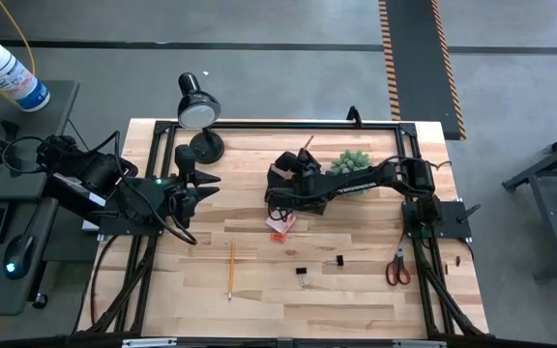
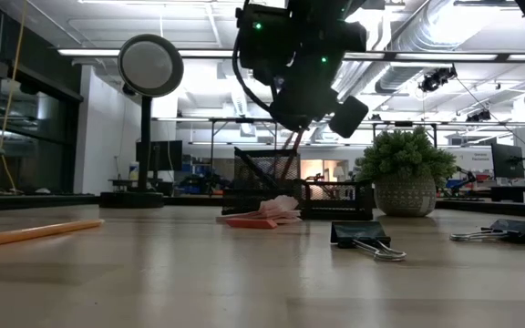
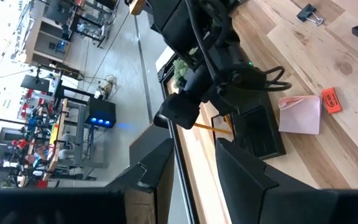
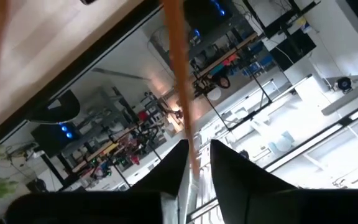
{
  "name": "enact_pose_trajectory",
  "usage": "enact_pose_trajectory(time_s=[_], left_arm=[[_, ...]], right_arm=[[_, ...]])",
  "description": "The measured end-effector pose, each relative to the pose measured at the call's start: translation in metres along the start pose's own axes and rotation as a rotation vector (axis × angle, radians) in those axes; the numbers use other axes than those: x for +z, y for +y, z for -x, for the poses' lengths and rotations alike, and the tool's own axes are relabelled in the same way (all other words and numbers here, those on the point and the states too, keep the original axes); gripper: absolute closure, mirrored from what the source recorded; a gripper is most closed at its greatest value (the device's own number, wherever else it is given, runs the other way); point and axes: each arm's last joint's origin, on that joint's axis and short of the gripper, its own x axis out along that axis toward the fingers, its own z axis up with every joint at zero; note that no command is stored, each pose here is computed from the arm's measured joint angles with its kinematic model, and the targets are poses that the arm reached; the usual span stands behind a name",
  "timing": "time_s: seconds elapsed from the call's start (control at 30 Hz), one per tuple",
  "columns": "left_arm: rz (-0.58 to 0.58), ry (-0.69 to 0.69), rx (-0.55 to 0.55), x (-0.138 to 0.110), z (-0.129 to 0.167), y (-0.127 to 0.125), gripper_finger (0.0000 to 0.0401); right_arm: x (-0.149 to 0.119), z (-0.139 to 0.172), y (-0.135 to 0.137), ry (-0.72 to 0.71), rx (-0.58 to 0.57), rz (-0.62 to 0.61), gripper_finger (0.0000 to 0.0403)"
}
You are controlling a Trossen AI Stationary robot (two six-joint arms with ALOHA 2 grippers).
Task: Pick and place office supplies into organizer
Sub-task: Put the right orange pencil into the black desk organizer
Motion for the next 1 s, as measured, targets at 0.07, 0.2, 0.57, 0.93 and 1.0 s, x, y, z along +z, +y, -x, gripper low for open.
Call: enact_pose_trajectory(time_s=[0.07, 0.2, 0.57, 0.93, 1.0], left_arm=[[0.0, 0.0, 0.0, 0.0, 0.0, 0.0, 0.0295], [-0.002, 0.0, 0.0, 0.0, 0.0, 0.0, 0.0295], [-0.001, 0.0, 0.0, 0.0, 0.0, 0.0, 0.0295], [-0.001, 0.0, 0.001, 0.0, 0.0, 0.0, 0.0295], [-0.001, 0.0, 0.001, 0.0, 0.0, 0.0, 0.0295]], right_arm=[[0.0, 0.0, 0.0, 0.007, -0.004, -0.005, 0.0332], [0.0, 0.0, 0.0, 0.007, -0.005, -0.008, 0.0311], [0.0, 0.003, 0.0, 0.02, -0.024, -0.019, 0.0279], [-0.002, 0.016, -0.008, 0.004, -0.051, -0.045, 0.0279], [-0.003, 0.018, -0.012, 0.0, -0.056, -0.064, 0.0279]])
